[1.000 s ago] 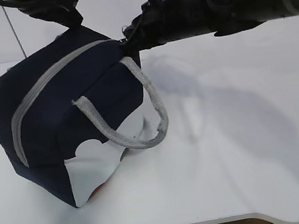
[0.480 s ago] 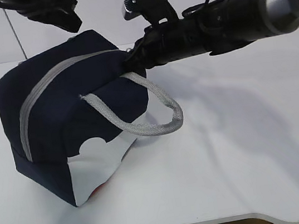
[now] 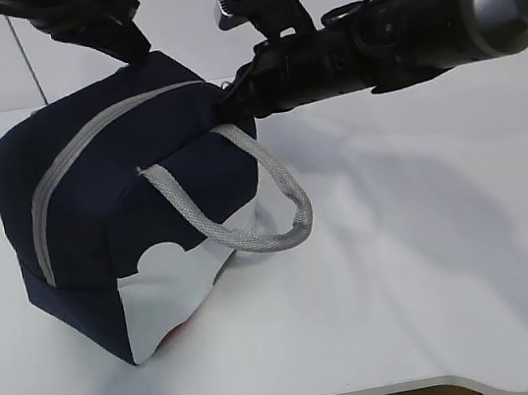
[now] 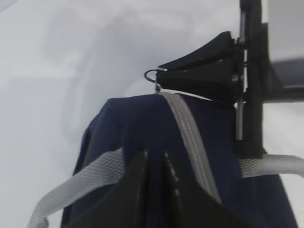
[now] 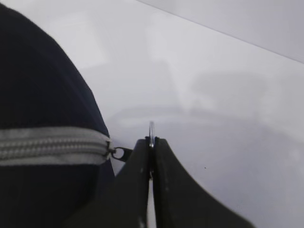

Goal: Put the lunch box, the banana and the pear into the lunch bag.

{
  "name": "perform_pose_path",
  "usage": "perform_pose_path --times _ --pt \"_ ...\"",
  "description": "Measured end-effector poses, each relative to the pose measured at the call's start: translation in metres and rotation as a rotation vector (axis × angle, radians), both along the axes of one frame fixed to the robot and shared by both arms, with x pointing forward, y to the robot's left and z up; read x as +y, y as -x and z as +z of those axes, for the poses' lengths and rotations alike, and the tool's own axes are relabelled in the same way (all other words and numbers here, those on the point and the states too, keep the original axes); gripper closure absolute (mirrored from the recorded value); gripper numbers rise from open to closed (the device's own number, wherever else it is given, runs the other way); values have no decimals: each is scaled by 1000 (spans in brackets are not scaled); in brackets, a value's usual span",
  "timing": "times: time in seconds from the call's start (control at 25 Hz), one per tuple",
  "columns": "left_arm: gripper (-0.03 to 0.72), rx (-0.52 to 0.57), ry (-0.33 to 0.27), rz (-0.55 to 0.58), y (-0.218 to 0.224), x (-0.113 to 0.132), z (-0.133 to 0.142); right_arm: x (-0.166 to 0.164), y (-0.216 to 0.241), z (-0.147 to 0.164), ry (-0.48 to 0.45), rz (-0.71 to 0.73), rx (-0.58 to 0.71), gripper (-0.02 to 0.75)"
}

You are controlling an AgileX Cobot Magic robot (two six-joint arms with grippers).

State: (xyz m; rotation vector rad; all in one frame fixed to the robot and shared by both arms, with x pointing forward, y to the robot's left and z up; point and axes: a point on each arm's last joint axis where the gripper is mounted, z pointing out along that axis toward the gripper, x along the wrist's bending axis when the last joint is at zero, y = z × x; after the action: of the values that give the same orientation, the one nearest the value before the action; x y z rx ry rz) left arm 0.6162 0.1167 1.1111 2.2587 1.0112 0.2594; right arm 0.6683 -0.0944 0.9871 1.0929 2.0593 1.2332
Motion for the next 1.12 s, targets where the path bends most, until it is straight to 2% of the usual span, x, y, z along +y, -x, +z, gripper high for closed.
perform_pose_path --times 0.08,0.24,0.32,0.4,0.56,0.64,0.76,0.84,0.88,1.12 --pt "597 17 21 2 1 -1 0 0 0 0 1 2 -2 721" --pt "324 48 5 3 4 0 4 0 0 0 4 5 -3 721" --pt "268 54 -19 -2 5 2 4 0 0 0 10 9 -6 721" --pt "261 69 -35 0 4 5 3 0 0 0 12 10 -7 721" --pt "288 118 -47 8 -2 7 -11 0 0 0 13 12 -7 721" --pt "331 136 -54 12 -7 7 -19 0 0 1 13 12 -8 721" --pt "484 145 -57 12 -8 6 -23 0 0 1 18 15 -10 721" --pt "611 143 -68 9 -9 7 -25 0 0 1 19 15 -11 721" --pt "644 140 -70 7 -9 7 -25 0 0 1 19 15 -11 721" --pt "679 143 -87 -16 -8 7 -25 0 0 1 22 19 -13 721"
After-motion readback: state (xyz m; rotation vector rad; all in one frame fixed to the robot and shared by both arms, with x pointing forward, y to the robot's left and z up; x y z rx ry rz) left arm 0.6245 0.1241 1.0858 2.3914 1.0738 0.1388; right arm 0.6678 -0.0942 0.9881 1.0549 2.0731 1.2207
